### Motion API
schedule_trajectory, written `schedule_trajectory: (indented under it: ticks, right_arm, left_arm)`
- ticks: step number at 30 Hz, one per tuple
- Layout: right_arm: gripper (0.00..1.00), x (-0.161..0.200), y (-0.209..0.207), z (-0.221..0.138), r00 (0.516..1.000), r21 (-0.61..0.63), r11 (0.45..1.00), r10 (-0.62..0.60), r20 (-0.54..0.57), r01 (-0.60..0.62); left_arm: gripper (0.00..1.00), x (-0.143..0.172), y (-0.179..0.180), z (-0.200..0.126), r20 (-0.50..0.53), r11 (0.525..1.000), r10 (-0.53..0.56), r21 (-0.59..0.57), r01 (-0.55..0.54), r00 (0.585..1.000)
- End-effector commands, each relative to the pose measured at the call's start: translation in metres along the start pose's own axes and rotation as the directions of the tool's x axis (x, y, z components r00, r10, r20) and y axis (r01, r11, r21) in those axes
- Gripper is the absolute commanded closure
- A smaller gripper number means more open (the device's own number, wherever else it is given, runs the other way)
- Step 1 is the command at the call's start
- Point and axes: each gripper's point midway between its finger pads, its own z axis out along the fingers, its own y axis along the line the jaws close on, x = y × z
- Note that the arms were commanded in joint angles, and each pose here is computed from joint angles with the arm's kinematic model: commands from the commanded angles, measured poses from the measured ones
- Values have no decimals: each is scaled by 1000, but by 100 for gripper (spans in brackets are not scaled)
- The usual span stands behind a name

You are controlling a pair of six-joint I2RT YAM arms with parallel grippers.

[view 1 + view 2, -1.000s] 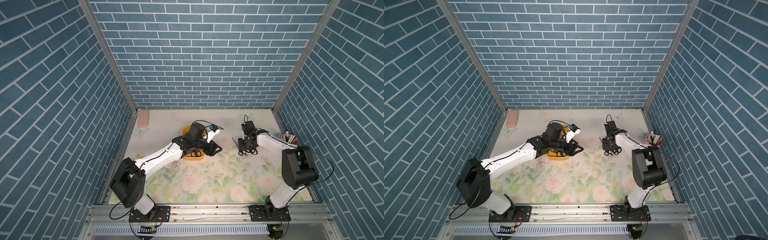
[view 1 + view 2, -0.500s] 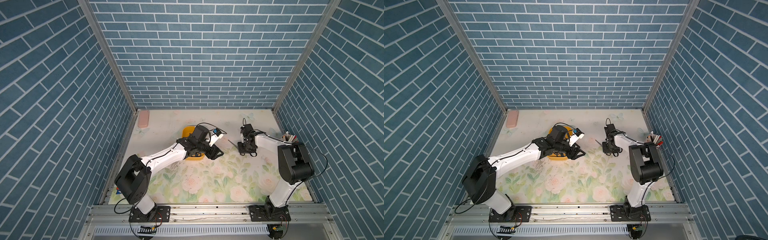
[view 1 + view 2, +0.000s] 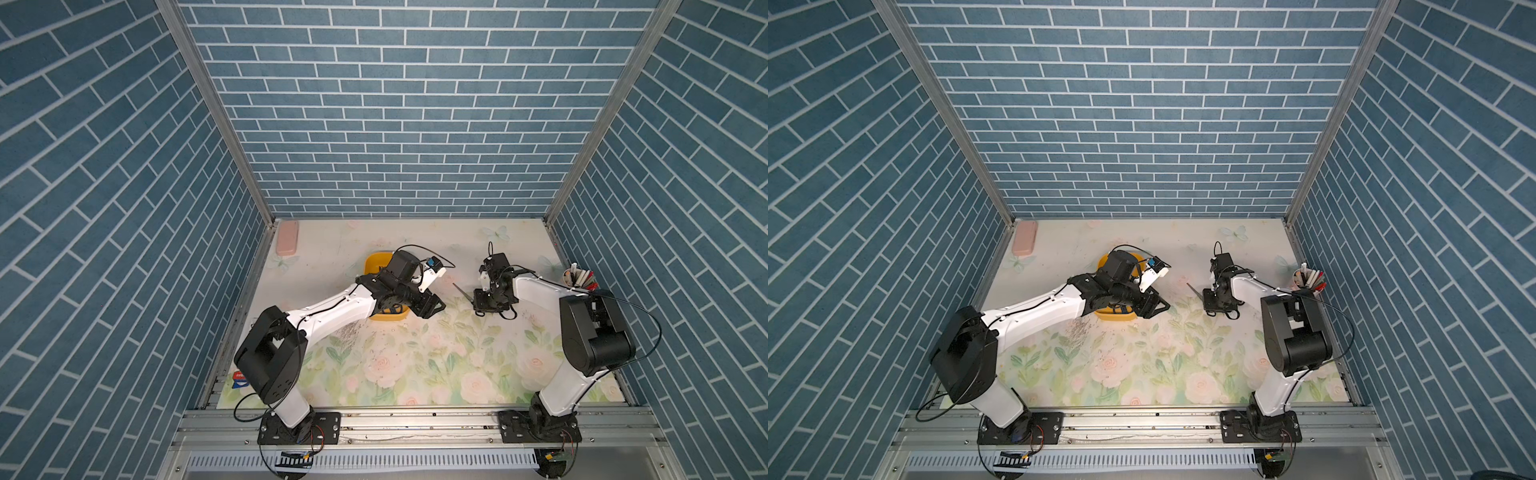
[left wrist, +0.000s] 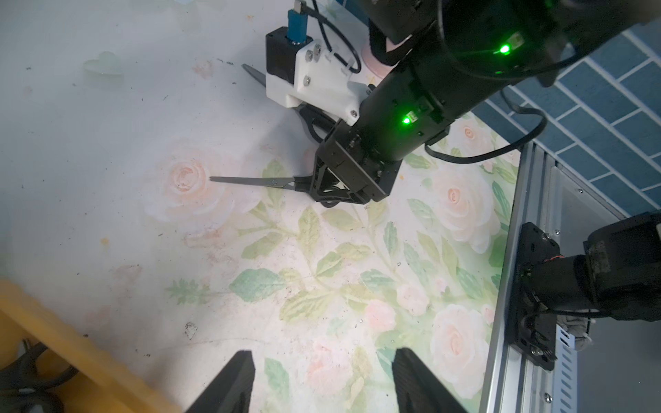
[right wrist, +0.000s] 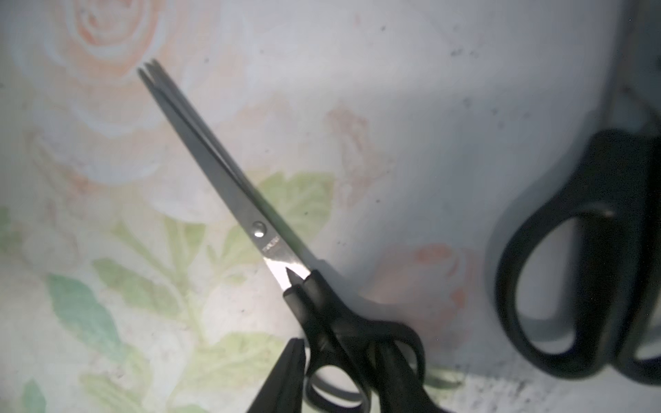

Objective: Put the scissors into the storage box
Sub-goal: Pick up the scissors from the center of the board.

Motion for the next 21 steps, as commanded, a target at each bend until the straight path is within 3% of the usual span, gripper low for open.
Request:
schedule_trajectory:
  ticks: [1,9,12,21]
  right_arm:
    - [57,17,16,-3,998,-76,996,45,-49,-48]
    - [55,24,19,-9,998,-82,996,24,-65,-29]
    - [59,26,10,-8,998,-29,999,25,-66,-27]
    - [72,20,14,-9,999,-33,999,24,-48,-26]
  left_arm:
    - [33,-3,3,2,-12,1000,7,-17,-7,1000]
    - [33,-2,8,5,-28,999,1,-38,-2,1000]
    - [33,-2,9,6,-28,999,1,-41,-2,1000]
    - [33,-5,9,3,-25,999,5,-49,-6,1000]
